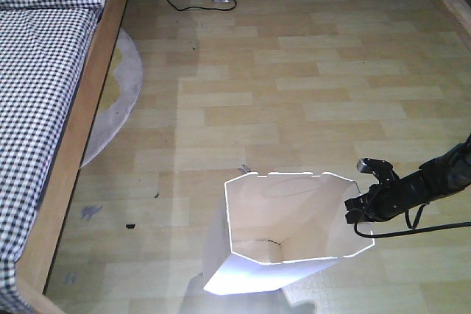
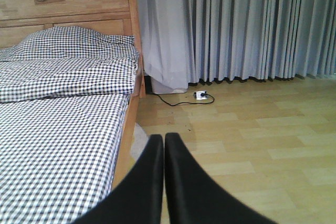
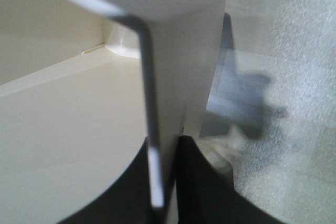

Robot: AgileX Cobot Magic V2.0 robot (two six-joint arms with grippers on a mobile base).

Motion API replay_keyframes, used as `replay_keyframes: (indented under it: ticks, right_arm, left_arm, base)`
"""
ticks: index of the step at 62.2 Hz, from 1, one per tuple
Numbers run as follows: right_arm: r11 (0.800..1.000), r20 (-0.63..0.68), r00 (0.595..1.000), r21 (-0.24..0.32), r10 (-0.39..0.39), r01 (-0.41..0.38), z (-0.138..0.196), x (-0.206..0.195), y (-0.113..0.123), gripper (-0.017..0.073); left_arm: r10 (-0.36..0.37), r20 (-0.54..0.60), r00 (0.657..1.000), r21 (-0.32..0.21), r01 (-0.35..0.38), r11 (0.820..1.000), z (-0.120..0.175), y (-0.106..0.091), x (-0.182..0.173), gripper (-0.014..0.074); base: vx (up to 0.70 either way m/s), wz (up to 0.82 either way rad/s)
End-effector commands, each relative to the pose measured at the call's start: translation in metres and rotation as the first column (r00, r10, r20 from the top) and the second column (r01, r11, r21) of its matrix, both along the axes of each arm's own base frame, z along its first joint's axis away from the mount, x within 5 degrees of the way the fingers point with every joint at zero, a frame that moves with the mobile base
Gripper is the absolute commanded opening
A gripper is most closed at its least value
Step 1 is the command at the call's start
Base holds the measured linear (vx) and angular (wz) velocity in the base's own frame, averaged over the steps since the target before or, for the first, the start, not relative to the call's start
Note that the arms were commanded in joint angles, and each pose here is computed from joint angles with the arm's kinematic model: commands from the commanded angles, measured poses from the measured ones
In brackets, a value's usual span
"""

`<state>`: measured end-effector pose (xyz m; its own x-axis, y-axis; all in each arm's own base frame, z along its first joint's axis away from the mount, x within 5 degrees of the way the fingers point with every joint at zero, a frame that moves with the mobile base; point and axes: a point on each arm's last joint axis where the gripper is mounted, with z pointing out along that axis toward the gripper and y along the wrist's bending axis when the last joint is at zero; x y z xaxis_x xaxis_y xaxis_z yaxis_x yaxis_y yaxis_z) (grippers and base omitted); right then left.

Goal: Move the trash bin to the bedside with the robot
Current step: 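Carry the bin in the right gripper toward the checked bed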

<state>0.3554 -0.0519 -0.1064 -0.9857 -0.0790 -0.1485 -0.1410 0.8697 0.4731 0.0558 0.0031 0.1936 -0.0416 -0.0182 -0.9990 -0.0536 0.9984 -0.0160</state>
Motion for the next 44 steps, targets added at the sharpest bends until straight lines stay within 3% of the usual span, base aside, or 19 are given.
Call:
replay_keyframes:
  ticks: [1, 44]
  right_arm:
    - [0.982, 0.056, 0.998, 0.188, -0.009, -0.002, 0.0426, 0.0175, 0.0088, -0.0005]
    - [0.982, 0.056, 0.998, 0.188, -0.009, -0.002, 0.0426, 0.0175, 0.0088, -0.0005]
  left_arm:
    - [-0.004, 0.099, 0.995, -0.004, 0.005, 1.0, 0.0139, -0.0004, -0.0014, -0.0006]
    - [-0.004, 0.099, 0.995, -0.004, 0.005, 1.0, 0.0139, -0.0004, -0.0014, -0.0006]
  base:
    - [0.29, -0.07]
    - [0.28, -0.05]
